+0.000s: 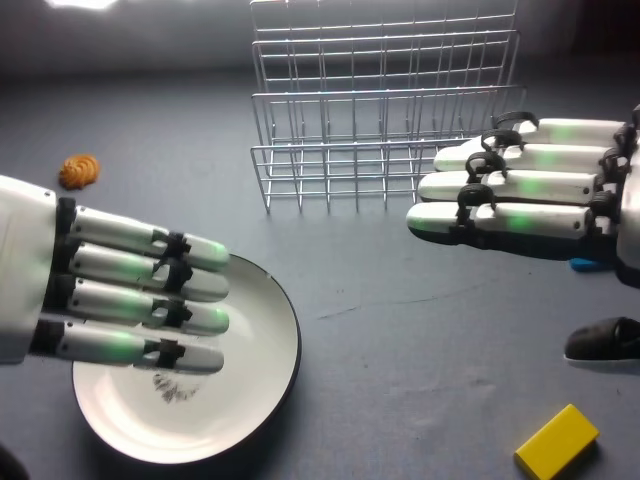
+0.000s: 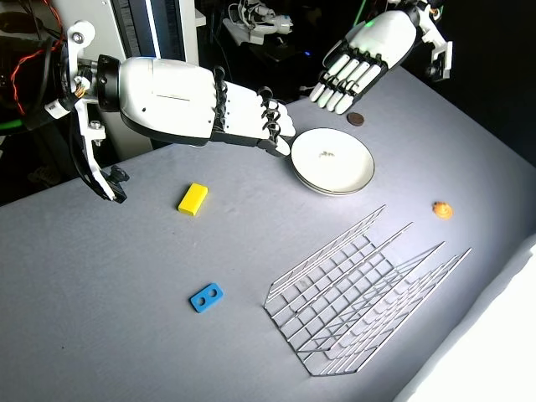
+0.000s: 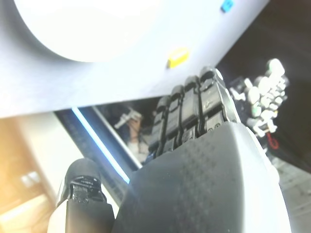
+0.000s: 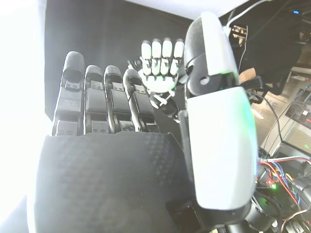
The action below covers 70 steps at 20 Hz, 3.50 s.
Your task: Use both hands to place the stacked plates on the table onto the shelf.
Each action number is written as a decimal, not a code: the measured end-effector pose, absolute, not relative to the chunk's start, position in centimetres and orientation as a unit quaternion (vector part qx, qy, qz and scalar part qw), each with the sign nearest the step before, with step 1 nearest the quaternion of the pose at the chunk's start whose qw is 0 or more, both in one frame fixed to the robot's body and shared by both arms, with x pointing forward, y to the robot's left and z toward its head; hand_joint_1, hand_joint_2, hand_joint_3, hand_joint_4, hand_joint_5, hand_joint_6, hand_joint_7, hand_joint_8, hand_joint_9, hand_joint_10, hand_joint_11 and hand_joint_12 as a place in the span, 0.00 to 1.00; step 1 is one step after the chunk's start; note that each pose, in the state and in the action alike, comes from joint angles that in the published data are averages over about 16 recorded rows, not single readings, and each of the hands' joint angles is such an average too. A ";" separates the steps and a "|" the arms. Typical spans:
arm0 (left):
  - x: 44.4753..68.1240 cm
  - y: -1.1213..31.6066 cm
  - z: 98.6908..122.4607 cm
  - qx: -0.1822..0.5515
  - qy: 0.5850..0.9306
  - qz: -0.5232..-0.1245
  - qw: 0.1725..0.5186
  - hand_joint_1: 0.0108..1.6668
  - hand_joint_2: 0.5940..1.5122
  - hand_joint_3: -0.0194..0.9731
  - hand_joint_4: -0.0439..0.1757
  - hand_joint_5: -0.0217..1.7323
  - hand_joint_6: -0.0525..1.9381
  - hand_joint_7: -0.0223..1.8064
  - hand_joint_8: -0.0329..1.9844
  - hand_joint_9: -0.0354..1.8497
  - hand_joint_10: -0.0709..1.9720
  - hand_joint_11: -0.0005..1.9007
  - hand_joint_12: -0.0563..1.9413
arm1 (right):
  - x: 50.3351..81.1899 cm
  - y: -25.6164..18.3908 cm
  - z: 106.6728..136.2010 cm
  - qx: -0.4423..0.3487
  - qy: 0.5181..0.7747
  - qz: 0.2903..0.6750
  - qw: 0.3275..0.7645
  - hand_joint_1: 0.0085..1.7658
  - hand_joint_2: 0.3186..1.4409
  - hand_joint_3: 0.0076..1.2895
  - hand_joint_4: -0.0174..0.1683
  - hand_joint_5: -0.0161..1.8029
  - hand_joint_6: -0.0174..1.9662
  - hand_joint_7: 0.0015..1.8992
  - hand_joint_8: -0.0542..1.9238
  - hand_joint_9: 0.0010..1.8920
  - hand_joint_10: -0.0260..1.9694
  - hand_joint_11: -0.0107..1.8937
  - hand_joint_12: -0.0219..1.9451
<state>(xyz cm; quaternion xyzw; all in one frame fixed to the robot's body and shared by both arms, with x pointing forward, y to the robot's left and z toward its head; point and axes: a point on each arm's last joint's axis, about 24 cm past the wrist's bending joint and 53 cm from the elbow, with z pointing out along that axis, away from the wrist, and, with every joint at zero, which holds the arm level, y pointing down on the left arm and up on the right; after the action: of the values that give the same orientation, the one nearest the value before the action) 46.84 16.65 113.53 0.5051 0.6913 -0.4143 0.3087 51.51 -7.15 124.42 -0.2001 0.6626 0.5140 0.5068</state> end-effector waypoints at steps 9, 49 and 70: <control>46.5 16.8 111.1 0.537 0.687 -0.402 0.279 0.01 0.57 0.05 0.23 0.02 0.04 0.03 0.02 0.03 0.04 0.01 0.02 | 51.2 -6.7 124.3 -0.206 0.660 0.515 0.506 0.63 0.65 0.01 0.08 0.09 0.02 0.07 0.03 0.05 0.02 0.02 0.25; 48.5 21.7 100.7 0.466 0.820 -0.267 0.200 0.01 0.57 0.04 0.18 0.01 0.02 0.01 0.01 0.03 0.04 0.01 0.02 | 51.6 -6.5 123.6 -0.225 0.665 0.489 0.517 0.65 0.66 0.01 0.08 0.08 0.02 0.04 0.03 0.02 0.02 0.02 0.18; 46.7 14.9 101.5 0.426 0.813 -0.330 0.223 0.01 0.56 0.04 0.15 0.01 0.01 0.02 0.02 0.02 0.04 0.01 0.02 | 53.9 2.0 120.9 -0.320 0.634 0.429 0.559 0.65 0.67 0.01 0.08 0.05 0.02 0.03 0.03 0.02 0.02 0.01 0.19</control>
<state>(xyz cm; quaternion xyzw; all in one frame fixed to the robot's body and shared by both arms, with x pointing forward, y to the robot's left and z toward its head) 46.71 14.90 101.46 0.4259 0.8126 -0.3297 0.2228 53.87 2.04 120.89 -0.3199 0.6339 0.4288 0.5586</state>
